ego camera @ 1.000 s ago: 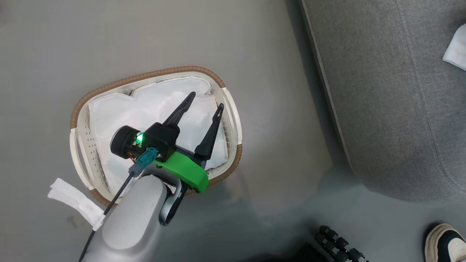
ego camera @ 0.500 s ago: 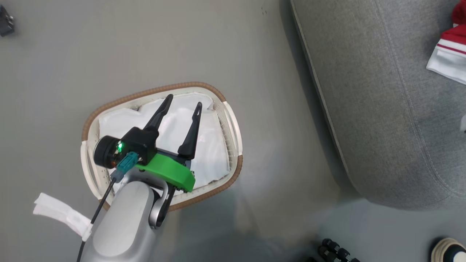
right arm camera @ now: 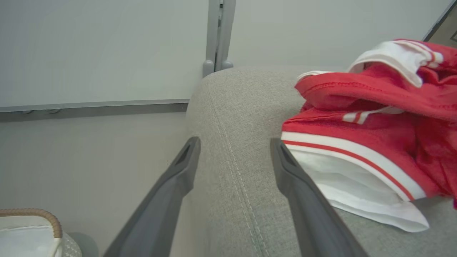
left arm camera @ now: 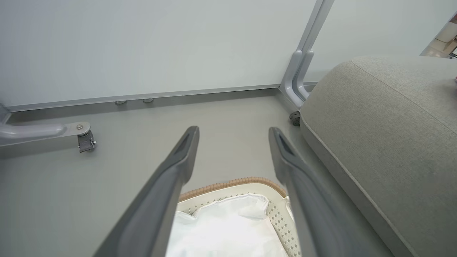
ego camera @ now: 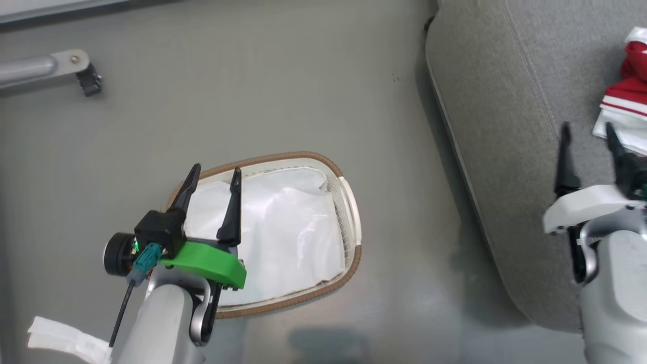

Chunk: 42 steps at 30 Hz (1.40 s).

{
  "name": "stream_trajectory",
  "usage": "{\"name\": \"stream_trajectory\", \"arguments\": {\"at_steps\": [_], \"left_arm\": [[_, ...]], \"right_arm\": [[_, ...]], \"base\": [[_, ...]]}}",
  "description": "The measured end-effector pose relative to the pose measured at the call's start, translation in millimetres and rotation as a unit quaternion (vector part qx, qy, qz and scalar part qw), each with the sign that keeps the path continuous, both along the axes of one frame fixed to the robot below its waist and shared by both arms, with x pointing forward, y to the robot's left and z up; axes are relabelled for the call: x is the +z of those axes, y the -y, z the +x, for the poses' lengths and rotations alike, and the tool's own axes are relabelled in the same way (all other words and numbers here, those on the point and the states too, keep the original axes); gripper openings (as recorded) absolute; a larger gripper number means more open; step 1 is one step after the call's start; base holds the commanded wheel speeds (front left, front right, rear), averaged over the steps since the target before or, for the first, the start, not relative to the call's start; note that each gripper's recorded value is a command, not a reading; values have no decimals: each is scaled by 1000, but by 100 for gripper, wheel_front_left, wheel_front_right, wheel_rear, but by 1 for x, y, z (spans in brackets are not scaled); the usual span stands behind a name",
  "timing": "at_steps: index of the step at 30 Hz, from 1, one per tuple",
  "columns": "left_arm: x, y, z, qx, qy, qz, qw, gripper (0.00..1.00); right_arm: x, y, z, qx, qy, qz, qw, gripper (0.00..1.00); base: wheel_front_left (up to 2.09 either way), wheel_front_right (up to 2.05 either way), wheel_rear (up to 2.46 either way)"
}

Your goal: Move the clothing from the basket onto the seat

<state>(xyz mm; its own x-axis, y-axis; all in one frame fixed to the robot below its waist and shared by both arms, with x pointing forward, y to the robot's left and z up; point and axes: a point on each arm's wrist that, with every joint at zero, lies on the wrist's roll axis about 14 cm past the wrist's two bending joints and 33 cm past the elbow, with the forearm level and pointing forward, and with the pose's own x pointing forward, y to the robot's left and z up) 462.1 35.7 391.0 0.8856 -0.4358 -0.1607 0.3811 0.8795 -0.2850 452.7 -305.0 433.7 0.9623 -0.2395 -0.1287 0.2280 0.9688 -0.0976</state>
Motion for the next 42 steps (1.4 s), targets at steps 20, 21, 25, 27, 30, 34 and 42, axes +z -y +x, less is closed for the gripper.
{"name": "stream_trajectory", "arguments": {"at_steps": [20, 21, 25, 27, 30, 34, 42], "left_arm": [[33, -112, -40, 169, 16, 46, 984, 100], [34, -114, -43, 173, 16, 46, 984, 100], [36, -121, -54, 185, 13, 41, 982, 100], [36, -123, -60, 188, 13, 39, 981, 100], [38, -125, -67, 193, 12, 33, 981, 100], [40, -124, -73, 191, 14, 28, 981, 100], [34, -121, -77, 191, -1, 13, 981, 0]], "right_arm": [[33, -177, 10, 220, 42, 85, 971, 100], [33, -180, 7, 224, 41, 86, 970, 100], [34, -185, -4, 231, 39, 92, 968, 100], [32, -186, -11, 231, 36, 96, 968, 100], [32, -185, -19, 230, 35, 99, 968, 100], [34, -183, -26, 226, 36, 102, 968, 100], [22, -182, -34, 221, 18, 107, 969, 0]], "base": [[0, 0, 0], [0, 0, 0], [0, 0, 0], [0, 0, 0], [0, 0, 0], [0, 0, 0], [0, 0, 0]]}}
